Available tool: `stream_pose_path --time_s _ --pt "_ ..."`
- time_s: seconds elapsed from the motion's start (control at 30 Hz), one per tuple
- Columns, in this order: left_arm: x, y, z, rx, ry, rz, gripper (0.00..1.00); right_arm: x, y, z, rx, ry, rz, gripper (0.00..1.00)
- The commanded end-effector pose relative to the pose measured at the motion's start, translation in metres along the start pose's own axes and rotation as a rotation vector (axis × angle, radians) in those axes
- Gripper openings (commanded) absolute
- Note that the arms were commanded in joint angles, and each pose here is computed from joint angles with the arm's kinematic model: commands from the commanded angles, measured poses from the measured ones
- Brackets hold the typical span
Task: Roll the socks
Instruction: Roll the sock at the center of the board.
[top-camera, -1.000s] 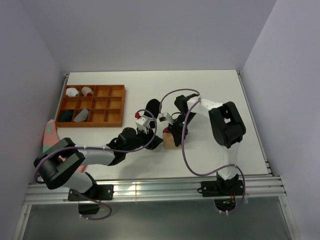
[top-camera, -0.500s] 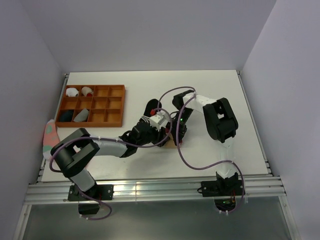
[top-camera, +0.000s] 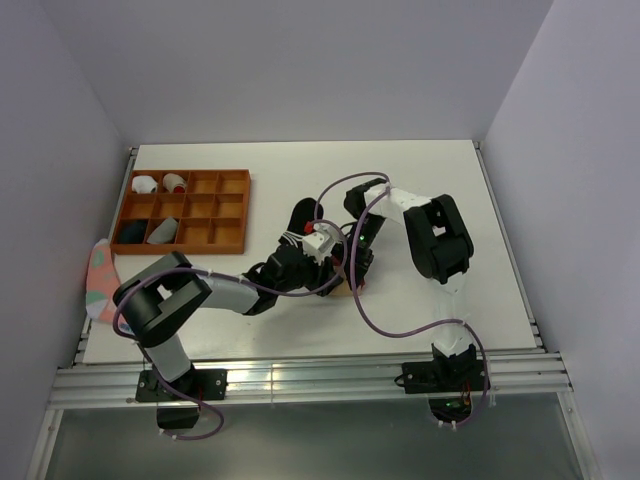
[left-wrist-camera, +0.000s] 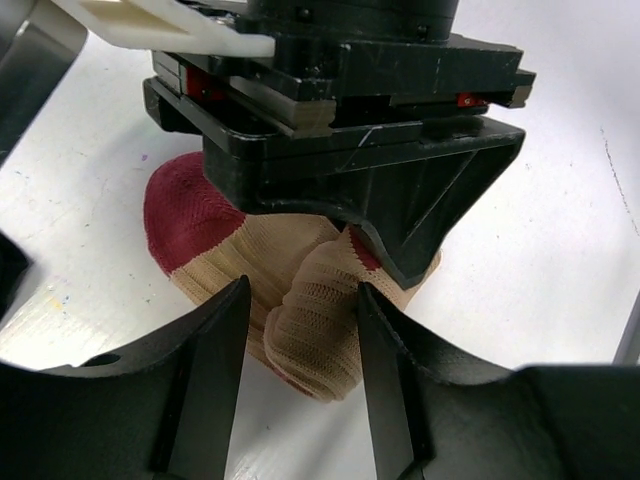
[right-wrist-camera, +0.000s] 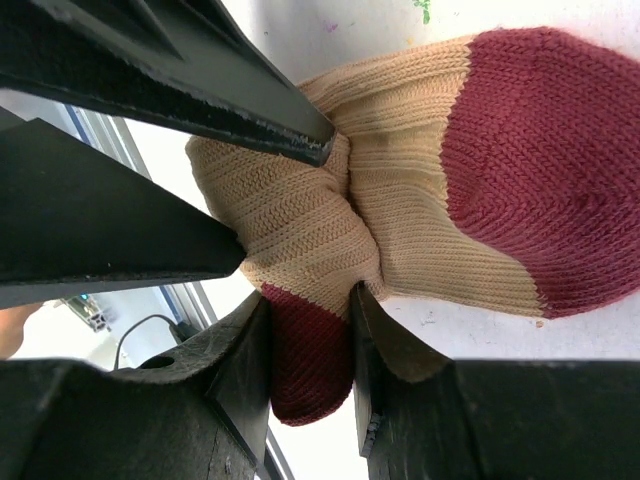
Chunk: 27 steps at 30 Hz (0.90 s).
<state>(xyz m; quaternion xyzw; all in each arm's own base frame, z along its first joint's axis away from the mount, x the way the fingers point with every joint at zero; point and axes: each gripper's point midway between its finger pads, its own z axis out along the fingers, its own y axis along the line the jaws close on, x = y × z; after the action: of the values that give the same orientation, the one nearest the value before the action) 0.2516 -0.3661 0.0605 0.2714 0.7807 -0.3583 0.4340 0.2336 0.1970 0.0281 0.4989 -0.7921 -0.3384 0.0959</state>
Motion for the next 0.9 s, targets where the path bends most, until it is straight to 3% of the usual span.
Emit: stream_pose_path --time_s 0.0,0.27,0.67,0.87 --pt "-0.005 -0.014 0.006 0.068 -0.018 -0.005 0.52 0.009 -0.031 0.006 0.084 0.066 -0.006 0.22" --pt "0.016 -0.01 0.012 0.063 0.031 -0.045 0.5 0.006 -0.031 0.004 0.104 0.054 -0.009 0.22" --pt "0.056 -0.005 0.01 0.046 0.101 -0.143 0.0 0.001 -0.032 -0.001 0.169 0.002 0.002 0.23" --pt "0.077 -0.007 0.012 0.002 0.131 -0.191 0.0 -0.008 -0.027 -0.007 0.202 -0.07 -0.027 0.35"
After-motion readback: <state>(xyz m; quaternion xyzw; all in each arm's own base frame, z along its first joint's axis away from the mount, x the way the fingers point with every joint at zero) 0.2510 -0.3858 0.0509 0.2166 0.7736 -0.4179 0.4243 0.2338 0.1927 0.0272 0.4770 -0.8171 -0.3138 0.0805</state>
